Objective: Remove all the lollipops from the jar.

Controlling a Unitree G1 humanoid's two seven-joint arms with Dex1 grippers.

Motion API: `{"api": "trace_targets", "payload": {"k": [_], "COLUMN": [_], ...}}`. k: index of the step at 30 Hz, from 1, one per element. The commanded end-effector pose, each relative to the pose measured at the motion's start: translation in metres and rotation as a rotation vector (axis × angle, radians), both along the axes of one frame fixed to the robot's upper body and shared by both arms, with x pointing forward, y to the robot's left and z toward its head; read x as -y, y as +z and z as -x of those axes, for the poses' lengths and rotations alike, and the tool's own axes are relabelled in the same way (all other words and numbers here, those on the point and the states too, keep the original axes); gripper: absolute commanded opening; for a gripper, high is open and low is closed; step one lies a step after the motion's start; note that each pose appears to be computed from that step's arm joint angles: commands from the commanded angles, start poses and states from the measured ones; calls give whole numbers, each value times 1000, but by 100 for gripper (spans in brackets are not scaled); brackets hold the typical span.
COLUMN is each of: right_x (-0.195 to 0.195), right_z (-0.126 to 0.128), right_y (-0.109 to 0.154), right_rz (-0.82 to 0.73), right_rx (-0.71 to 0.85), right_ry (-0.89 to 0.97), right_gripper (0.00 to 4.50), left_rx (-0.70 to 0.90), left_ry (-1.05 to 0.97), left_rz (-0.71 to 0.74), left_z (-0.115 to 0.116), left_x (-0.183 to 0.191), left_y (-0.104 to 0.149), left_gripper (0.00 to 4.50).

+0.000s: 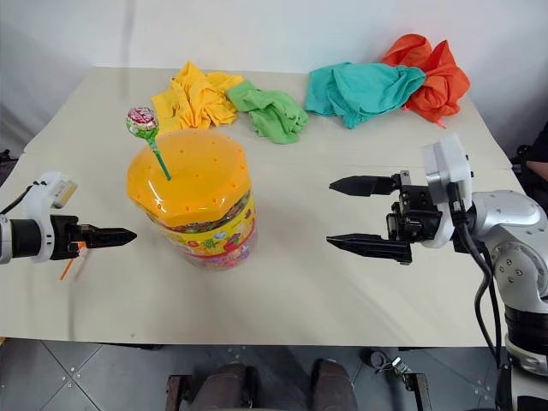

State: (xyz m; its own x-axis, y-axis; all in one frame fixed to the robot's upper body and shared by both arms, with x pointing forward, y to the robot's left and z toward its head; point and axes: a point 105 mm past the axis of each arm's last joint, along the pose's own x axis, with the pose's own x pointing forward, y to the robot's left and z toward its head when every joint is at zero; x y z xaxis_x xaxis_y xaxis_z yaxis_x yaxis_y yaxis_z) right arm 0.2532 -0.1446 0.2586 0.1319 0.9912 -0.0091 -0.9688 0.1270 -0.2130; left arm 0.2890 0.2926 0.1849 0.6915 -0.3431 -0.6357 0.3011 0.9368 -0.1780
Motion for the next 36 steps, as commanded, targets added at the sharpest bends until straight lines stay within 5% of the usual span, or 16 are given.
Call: {"api": "trace_targets", "payload": {"k": [1,6,12,21,36], "right_x": [10,17,-7,-88,-159], "right_z": [0,-4,-3,-17,-9], "right_y": [19,26,49,53,70], "right_rz": [12,76,30,15,-99], "right_rx": [88,79,113,126,146], "right_ry": [-48,-123,-110,34,276], "right_gripper": [450,450,450,450,450], "left_rx": [189,499,817,878,855], "left_ry": [-97,-328,-686,-1017,-829], "left_rz": [-7,86,213,334,231], "left_z": [-5,-3,11,35,61], "left_x": [8,26,50,65,-3], "left_y": [44,96,125,117,110], "left_gripper": [446,446,446,446,446]}}
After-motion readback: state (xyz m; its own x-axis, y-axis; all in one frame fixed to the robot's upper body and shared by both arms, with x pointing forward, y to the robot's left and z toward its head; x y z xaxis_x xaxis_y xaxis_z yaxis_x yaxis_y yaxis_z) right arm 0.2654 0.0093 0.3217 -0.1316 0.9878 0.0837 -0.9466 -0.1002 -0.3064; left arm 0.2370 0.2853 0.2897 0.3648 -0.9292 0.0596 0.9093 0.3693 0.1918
